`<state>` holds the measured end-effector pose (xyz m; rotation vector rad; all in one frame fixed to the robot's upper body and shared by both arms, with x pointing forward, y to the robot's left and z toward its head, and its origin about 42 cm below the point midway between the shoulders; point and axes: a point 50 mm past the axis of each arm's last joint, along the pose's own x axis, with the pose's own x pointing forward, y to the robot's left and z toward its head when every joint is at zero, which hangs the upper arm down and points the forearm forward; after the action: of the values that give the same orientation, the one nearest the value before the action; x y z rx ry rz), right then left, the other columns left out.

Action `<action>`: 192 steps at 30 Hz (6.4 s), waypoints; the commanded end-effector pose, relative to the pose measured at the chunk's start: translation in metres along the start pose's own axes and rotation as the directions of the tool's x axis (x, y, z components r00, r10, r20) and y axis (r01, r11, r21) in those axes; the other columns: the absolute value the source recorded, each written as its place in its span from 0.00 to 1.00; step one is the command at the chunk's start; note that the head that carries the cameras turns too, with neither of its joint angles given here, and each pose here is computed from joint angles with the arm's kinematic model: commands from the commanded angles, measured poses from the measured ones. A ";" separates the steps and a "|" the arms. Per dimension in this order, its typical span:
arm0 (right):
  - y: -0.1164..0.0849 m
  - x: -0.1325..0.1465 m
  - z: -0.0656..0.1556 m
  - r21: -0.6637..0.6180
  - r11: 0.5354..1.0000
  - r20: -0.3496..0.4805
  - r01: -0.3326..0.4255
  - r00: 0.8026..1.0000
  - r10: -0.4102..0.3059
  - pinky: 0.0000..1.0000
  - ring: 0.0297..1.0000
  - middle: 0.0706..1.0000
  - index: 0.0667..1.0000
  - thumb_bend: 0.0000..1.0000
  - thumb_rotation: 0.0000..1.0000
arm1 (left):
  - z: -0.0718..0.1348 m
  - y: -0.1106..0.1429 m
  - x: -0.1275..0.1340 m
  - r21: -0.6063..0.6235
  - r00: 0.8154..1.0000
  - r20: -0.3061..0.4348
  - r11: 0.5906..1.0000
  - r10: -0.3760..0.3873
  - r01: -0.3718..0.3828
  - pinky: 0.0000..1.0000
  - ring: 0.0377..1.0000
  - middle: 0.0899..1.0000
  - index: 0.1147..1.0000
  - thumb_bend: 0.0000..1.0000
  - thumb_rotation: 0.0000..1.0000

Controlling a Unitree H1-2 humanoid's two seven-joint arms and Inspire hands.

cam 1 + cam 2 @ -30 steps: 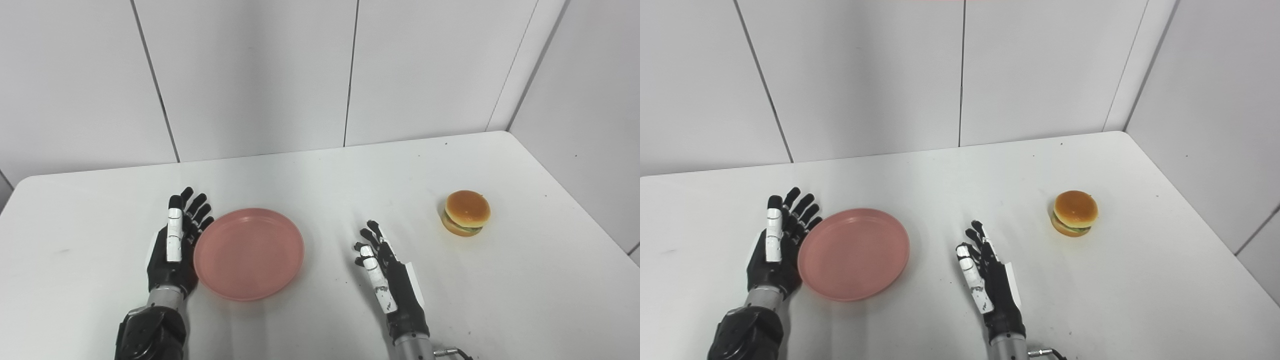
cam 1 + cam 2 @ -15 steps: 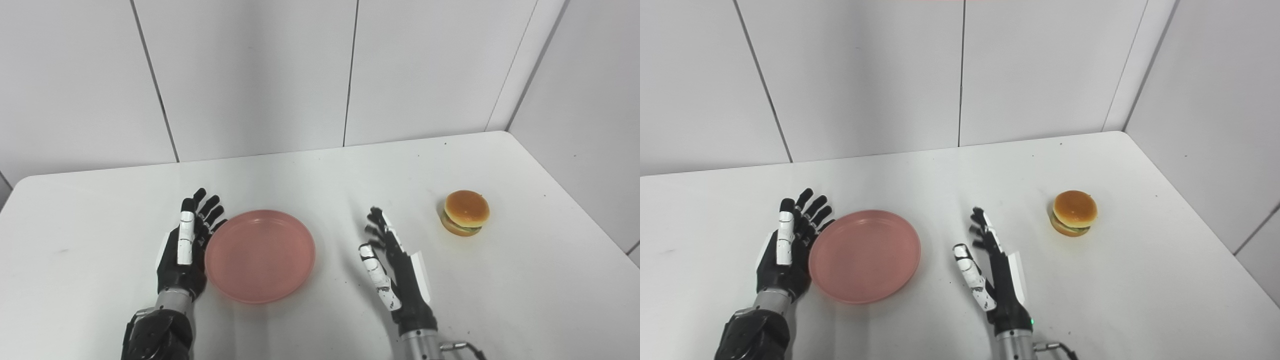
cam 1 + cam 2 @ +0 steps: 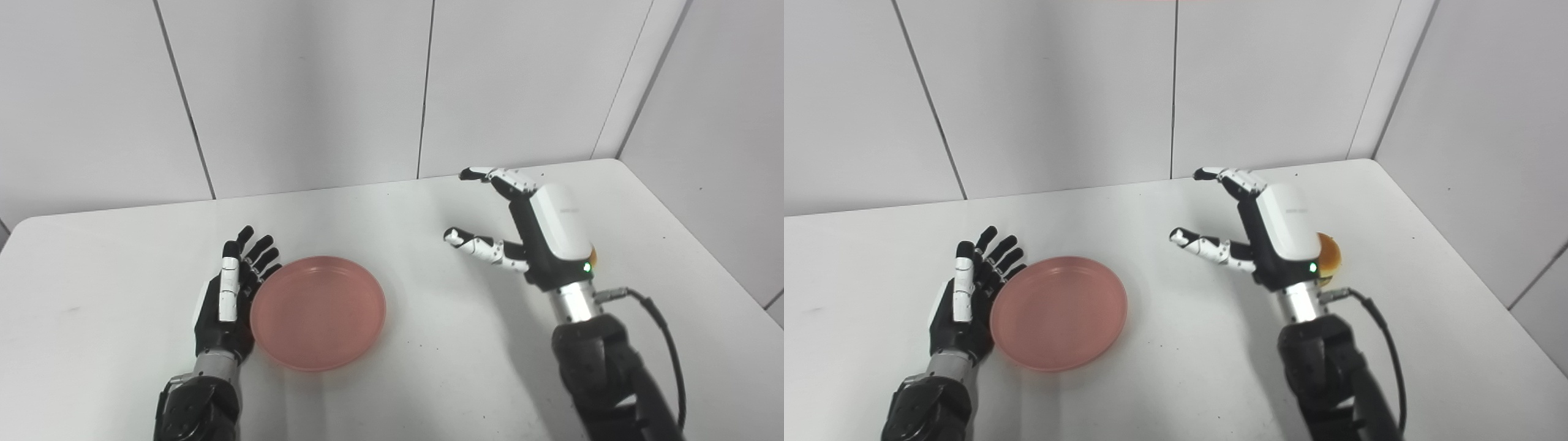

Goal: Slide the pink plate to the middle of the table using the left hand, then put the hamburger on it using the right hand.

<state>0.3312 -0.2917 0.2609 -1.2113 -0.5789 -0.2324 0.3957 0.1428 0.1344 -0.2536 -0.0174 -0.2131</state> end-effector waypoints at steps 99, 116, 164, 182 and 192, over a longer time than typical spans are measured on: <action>0.002 0.048 0.004 0.226 0.970 0.215 0.092 0.966 -0.141 0.13 0.16 0.21 0.29 0.61 0.57 | -0.022 -0.004 0.004 0.030 0.997 -0.077 0.999 -0.013 0.015 0.85 0.88 0.85 0.92 0.77 0.90; 0.040 0.043 0.065 0.377 0.926 0.293 -0.005 0.949 -0.114 0.12 0.14 0.19 0.28 0.56 0.44 | -0.032 -0.039 0.016 0.014 0.996 -0.086 0.999 -0.031 0.033 0.83 0.87 0.87 0.92 0.78 0.90; 0.147 0.053 0.082 0.164 0.951 0.317 -0.261 0.927 0.199 0.55 0.57 0.61 0.65 0.69 0.73 | -0.039 -0.057 0.020 -0.022 0.996 -0.071 0.999 -0.051 0.050 0.79 0.87 0.85 0.89 0.74 0.89; 0.114 0.045 0.090 0.224 0.961 0.304 -0.160 0.949 0.087 0.90 0.85 0.88 0.97 0.79 1.00 | -0.031 -0.052 0.018 0.016 0.995 -0.072 0.998 -0.066 0.067 0.83 0.88 0.88 0.91 0.75 0.92; 0.085 0.045 0.094 0.450 0.892 0.156 -0.042 0.987 -0.032 0.76 0.82 0.87 0.94 0.77 1.00 | -0.029 -0.046 0.019 0.012 0.996 -0.071 0.999 -0.047 0.048 0.82 0.87 0.86 0.91 0.76 0.92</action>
<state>0.3806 -0.1681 0.2210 -0.8619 -0.7097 0.0588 0.4085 0.0835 0.1317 -0.2339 -0.0315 -0.2982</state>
